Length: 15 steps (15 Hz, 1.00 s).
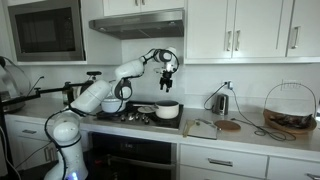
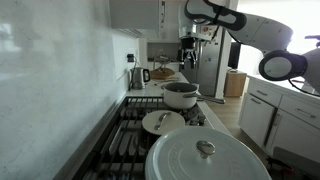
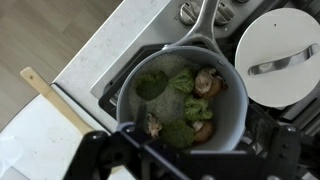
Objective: Put the piece of broccoli in the cream pot
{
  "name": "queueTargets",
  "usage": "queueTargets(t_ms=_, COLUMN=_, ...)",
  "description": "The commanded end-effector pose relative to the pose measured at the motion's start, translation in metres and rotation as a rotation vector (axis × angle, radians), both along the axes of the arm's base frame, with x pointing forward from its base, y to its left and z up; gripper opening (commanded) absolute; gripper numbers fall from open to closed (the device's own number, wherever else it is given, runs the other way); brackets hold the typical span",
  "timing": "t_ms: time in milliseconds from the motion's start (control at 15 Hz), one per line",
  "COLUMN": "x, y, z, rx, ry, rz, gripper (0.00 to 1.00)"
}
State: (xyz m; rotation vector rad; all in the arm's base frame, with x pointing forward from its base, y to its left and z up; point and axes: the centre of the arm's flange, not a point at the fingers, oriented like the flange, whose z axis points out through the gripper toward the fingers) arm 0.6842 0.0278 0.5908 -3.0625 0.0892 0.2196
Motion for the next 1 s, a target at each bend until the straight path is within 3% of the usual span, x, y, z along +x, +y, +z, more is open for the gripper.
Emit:
queueTargets(t_ms=0, x=-0.034, y=-0.014, z=0.033, rx=-0.006, ry=-0.061, rz=-0.049, gripper=1.0)
queueTargets(t_ms=933, x=-0.145, y=-0.121, z=0.131, rx=0.073, ry=-0.266, rz=-0.197, gripper=1.0)
